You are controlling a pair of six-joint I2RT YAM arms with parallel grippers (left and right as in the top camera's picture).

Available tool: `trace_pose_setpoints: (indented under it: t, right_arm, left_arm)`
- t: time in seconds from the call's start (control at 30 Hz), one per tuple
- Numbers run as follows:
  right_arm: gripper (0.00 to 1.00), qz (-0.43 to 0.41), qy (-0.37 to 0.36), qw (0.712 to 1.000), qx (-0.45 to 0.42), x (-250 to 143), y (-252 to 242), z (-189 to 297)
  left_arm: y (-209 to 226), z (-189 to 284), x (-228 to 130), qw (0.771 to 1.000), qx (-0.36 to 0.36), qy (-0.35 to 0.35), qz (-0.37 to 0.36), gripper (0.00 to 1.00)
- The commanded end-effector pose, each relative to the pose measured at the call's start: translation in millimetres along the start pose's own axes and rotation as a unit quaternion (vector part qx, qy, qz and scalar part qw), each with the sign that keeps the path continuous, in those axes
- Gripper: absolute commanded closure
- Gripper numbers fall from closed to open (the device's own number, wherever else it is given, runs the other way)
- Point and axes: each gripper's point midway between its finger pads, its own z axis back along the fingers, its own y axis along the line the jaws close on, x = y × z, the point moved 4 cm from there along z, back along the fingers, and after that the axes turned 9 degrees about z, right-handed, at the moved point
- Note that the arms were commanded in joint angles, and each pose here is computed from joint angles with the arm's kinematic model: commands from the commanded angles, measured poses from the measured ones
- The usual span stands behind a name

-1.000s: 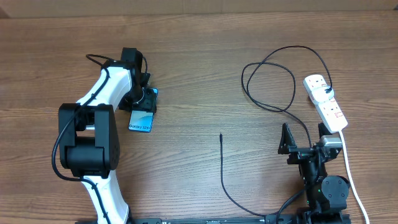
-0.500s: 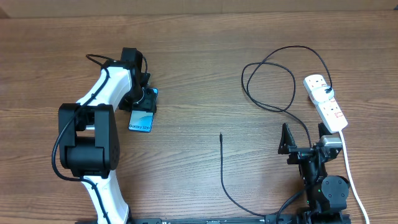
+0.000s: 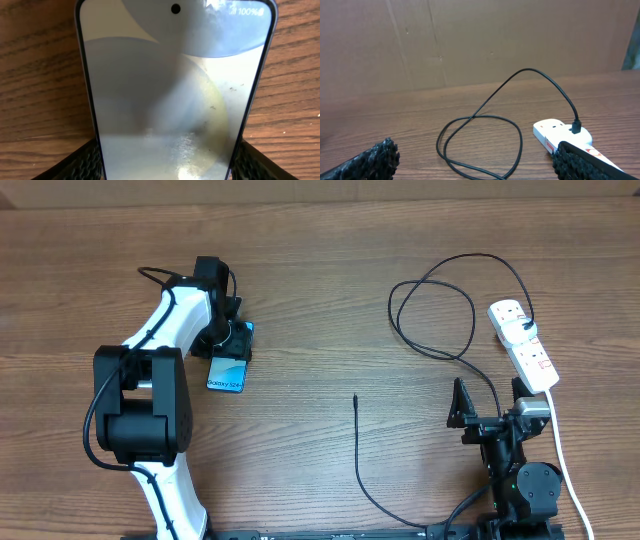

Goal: Plug charger to phone and switch on socket

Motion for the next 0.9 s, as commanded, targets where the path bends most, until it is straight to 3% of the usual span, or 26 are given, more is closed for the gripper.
trace_pose_setpoints:
  t: [0.0, 0.53, 0.87]
  right_arm:
    - [0.00, 0.002, -0.002, 1.000, -0.004, -2, -1, 0]
    - [0.00, 0.002, -0.002, 1.000, -0.004, -2, -1, 0]
    - [0.00, 0.002, -0.002, 1.000, -0.004, -2, -1, 0]
  left_arm:
    - [-1, 1, 6, 1.000, -0.011, 0.002, 0.000, 0.96]
    - [-7, 38, 26, 1.000, -0.025, -0.016, 0.000, 0.96]
    - [-34, 73, 40, 0.992, -0.124, -0.034, -0.006, 0.96]
